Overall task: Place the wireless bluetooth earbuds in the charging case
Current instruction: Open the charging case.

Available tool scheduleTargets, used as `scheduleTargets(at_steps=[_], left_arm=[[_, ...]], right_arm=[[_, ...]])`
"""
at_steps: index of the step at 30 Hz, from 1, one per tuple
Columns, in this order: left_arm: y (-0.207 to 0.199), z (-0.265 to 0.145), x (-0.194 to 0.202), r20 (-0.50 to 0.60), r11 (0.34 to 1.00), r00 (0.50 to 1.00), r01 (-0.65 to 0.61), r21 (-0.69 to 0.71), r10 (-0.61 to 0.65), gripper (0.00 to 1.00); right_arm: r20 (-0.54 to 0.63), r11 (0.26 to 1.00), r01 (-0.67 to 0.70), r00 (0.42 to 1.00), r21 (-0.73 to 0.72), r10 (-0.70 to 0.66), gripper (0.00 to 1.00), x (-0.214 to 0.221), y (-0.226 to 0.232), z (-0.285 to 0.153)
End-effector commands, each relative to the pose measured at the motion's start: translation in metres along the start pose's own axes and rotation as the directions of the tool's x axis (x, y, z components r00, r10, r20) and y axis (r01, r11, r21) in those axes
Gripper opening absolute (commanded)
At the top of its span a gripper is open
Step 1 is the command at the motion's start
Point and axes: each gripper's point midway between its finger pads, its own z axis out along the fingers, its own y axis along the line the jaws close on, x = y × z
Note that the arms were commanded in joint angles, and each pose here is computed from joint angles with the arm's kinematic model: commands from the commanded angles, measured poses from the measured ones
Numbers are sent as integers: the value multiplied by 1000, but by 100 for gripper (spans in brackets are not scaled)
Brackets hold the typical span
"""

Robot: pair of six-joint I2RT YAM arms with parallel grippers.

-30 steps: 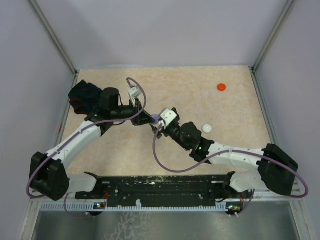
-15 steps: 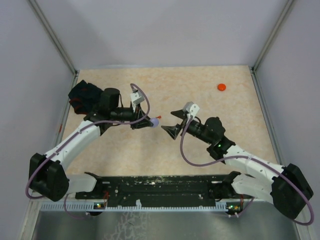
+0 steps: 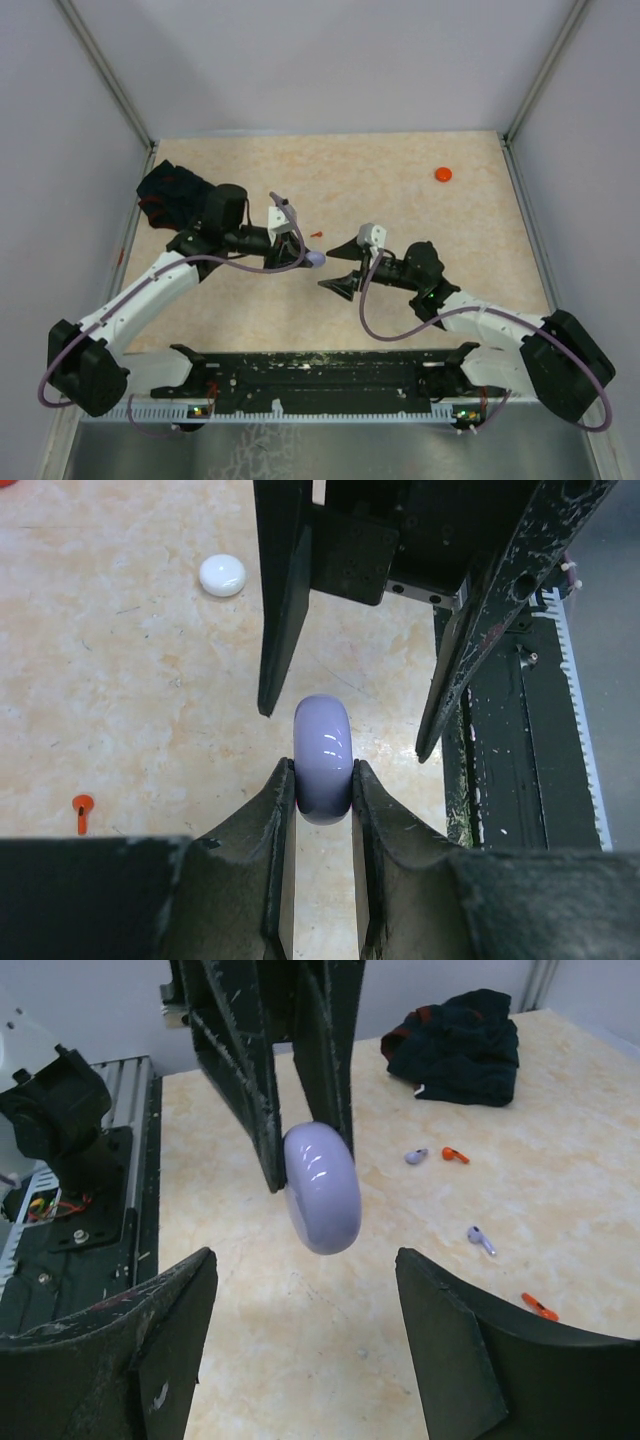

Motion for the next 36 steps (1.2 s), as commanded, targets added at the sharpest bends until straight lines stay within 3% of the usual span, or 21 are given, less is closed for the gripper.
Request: scheduleTargets(at_steps=[1, 4, 14, 26, 31, 36], left_arm=[[-14, 1, -1, 12, 995, 997, -81, 56, 80, 0], [-19, 3, 1, 9, 993, 995, -99, 69, 99, 0], [-27, 7, 4, 4, 986, 991, -130, 101, 131, 0], [-35, 13, 5, 3, 982, 992, -127, 139, 128, 0], [-38, 14, 6, 1, 981, 992, -122, 153, 123, 1], [-39, 14, 5, 4, 980, 992, -124, 158, 125, 3]], right_arm=[[156, 985, 144, 979, -92, -128, 70, -19, 18, -4], [223, 977, 193, 960, -94, -168, 66, -24, 23, -8], [204, 982, 150, 971, -115, -125, 61, -23, 22, -2], [227, 981, 109, 971, -163, -70, 48, -25, 28, 1], [228, 980, 106, 971, -169, -65, 40, -25, 29, 1], [215, 981, 96, 975, -171, -57, 24, -22, 28, 2]])
